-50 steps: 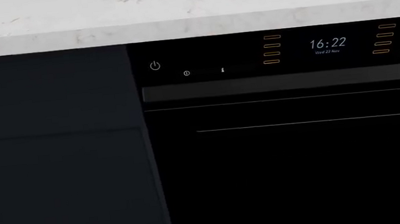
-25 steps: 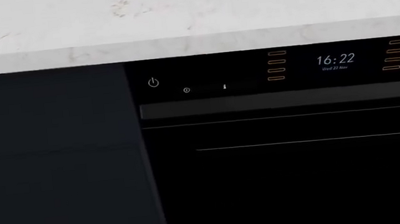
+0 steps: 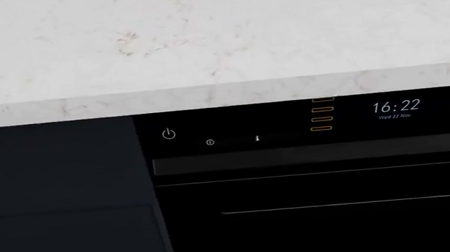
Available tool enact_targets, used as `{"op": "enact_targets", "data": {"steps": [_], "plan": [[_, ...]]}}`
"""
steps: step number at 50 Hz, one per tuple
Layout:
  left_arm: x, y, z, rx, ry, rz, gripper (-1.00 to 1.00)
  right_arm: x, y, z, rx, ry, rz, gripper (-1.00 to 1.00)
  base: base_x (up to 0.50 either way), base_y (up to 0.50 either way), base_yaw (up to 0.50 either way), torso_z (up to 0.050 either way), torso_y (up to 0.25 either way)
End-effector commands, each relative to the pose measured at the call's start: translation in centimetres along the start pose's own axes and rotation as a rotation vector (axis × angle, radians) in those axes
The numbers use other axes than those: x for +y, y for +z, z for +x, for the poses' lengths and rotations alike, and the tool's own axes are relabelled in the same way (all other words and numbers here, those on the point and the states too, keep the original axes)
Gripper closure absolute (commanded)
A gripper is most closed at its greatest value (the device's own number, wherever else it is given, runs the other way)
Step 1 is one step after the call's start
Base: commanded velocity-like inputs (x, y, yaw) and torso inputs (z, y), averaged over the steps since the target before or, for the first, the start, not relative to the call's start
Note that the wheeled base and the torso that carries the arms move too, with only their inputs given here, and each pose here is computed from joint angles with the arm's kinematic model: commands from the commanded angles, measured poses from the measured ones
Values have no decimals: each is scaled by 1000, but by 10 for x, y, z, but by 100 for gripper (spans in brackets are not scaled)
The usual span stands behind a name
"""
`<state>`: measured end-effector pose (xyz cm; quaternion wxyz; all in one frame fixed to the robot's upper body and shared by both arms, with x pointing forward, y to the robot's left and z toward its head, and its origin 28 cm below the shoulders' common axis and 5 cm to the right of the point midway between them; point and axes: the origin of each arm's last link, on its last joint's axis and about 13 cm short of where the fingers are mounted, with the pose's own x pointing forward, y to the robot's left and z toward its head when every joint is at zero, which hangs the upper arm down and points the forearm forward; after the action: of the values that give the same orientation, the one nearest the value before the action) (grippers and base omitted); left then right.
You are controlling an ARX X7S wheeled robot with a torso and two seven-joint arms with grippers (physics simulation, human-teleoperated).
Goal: Open the dishwasher door
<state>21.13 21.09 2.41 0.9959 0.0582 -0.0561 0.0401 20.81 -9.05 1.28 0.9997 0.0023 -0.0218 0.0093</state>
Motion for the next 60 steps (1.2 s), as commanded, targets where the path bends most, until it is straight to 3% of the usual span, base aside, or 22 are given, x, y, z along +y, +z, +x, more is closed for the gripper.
{"op": "enact_targets", "data": {"steps": [1, 6, 19, 32, 46, 50, 60], "plan": [[0, 0, -1, -3, -2, 5, -100, 0, 1, -1, -5, 0, 3, -100, 0, 0, 0, 0, 0], [0, 0, 0, -5, -4, 8, -100, -3, 5, -3, -21, 5, -61, -100, 0, 0, 0, 0, 0], [-1, 0, -1, -11, -6, 7, -100, -24, 16, -16, -25, 44, -560, -100, 0, 0, 0, 0, 0], [1, 1, -2, -18, -1, 10, -100, -45, 16, -12, 18, 85, -899, -100, 0, 0, 0, 0, 0], [-1, 3, -1, -26, -6, 10, -100, -63, 28, -9, 42, 85, -1098, -100, 0, 0, 0, 0, 0], [-1, 3, -1, -28, -3, 11, -100, -68, 32, -5, 47, 87, -1194, -100, 0, 0, 0, 0, 0], [-1, 2, -2, -30, -1, 9, -100, -73, 37, 9, 67, 101, -1261, -100, 0, 0, 0, 0, 0]]}}
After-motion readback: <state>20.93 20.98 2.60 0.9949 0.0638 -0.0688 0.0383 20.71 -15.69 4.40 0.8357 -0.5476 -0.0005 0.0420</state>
